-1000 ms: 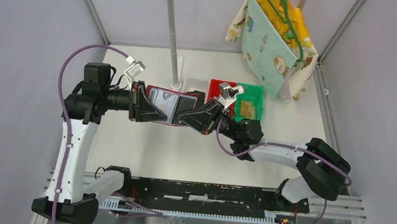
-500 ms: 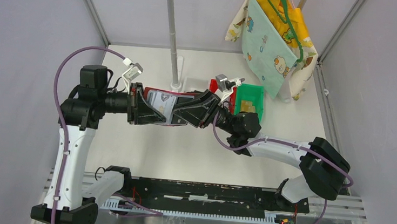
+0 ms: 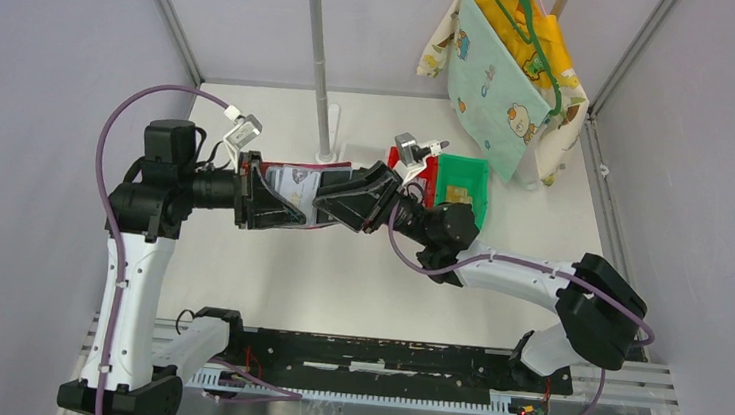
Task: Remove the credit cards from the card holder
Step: Remove the credit card from the card holder.
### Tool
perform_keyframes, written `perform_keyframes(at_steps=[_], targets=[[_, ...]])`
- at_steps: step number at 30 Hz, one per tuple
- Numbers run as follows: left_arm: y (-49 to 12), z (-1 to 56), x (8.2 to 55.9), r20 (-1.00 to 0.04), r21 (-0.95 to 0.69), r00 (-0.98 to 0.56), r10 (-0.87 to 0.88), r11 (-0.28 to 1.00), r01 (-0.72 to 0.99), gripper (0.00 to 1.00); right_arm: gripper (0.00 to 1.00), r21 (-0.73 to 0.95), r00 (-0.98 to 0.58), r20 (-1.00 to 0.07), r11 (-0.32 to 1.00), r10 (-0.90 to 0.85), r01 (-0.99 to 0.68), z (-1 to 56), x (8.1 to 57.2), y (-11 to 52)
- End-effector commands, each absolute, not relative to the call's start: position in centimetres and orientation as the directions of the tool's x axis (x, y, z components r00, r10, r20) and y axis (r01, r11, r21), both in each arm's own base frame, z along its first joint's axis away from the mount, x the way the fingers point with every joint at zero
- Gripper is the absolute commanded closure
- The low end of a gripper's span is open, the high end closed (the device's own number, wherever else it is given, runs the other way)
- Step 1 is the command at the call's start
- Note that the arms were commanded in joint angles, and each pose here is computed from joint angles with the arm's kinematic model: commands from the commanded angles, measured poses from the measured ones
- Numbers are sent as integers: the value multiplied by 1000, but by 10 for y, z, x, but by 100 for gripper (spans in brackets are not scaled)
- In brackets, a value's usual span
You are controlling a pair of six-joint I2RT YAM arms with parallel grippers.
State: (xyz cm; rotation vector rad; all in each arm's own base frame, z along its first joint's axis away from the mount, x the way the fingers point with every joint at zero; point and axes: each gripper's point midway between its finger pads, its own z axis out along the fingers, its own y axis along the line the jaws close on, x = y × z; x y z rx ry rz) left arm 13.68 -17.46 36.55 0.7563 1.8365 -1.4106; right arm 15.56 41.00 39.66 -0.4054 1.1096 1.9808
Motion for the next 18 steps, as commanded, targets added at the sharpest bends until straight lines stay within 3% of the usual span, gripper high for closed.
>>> perform_keyframes(at_steps=[1,10,12,18], targets=[[-179,389,121,-844,-524,-535,36,159,837,70,63,600,-627,-636,-223,450,-768,378,154,434],[-178,386,121,-850,-514,-526,38,165,842,69,89,648,-599,-665,-56,446,-760,353,171,436],[-178,385,123,-850,-513,-526,38,170,841,69,99,644,-605,-654,-85,454,-760,357,167,433],[-178,387,123,-848,-516,-528,37,167,840,55,100,584,-648,-546,-314,530,-749,384,146,401]])
